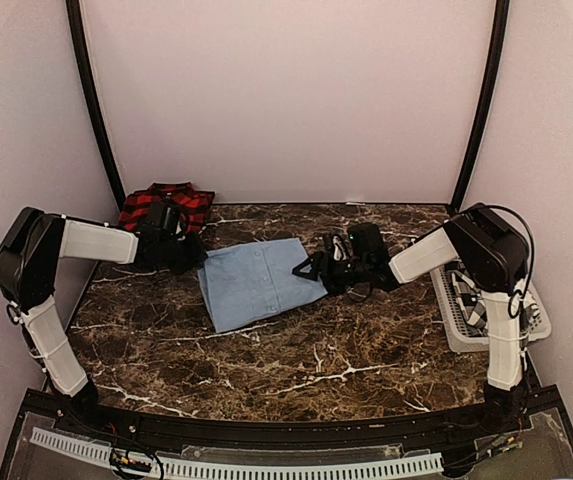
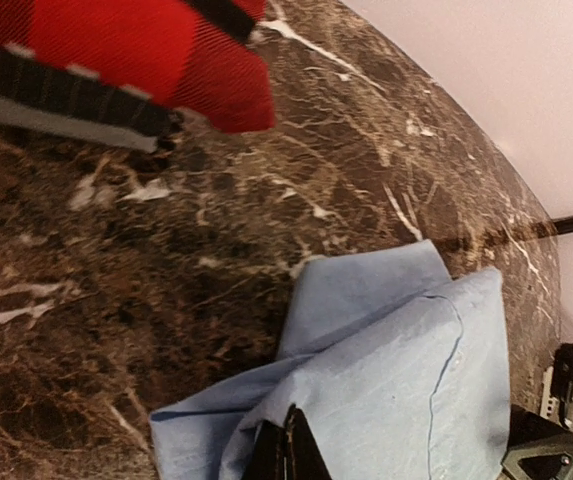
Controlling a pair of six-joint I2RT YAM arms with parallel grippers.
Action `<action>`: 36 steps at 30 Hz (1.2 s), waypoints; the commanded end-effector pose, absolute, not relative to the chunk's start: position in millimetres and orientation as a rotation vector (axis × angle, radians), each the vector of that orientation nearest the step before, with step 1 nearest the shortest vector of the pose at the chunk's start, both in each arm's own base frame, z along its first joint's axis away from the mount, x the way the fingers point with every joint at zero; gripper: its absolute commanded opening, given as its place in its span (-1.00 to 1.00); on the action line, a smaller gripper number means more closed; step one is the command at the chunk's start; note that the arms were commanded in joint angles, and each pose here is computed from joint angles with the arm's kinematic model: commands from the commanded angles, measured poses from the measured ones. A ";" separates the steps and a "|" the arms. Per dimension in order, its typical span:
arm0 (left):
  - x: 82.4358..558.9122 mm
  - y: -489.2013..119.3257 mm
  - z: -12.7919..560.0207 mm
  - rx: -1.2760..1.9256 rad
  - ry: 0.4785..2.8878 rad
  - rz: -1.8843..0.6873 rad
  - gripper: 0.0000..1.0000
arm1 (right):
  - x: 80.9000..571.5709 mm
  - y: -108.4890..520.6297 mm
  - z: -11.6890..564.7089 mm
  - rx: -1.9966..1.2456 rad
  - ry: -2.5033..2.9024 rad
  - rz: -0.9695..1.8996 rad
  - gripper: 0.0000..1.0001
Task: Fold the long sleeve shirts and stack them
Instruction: Fold the 2/3-rectangle-folded shirt at the center of the board.
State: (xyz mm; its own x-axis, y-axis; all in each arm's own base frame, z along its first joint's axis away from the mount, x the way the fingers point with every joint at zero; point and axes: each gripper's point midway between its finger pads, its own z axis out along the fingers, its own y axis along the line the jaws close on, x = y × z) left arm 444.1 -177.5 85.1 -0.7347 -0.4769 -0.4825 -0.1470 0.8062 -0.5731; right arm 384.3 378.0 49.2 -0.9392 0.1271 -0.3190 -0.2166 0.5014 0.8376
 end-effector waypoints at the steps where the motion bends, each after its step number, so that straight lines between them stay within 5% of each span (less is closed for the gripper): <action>1: 431.1 -142.6 60.8 -0.634 2.385 -0.465 -1.00 | 363.6 370.3 28.4 -0.011 2.514 1.295 0.38; 8: 415.0 -150.8 13.1 -0.660 2.510 -0.490 -1.00 | 330.5 372.1 34.9 -0.020 2.542 1.245 0.37; 18: 408.5 -241.2 15.1 -0.279 2.576 -0.858 -1.00 | 248.5 360.7 55.7 0.007 2.551 1.094 0.39; 27: 421.1 -270.4 38.1 -0.081 2.560 -0.921 -1.00 | 292.6 303.6 78.5 0.025 2.455 0.957 0.58; 36: 433.2 -275.5 56.0 -0.043 2.531 -0.916 -1.00 | 339.1 294.2 66.3 0.020 2.469 0.868 0.29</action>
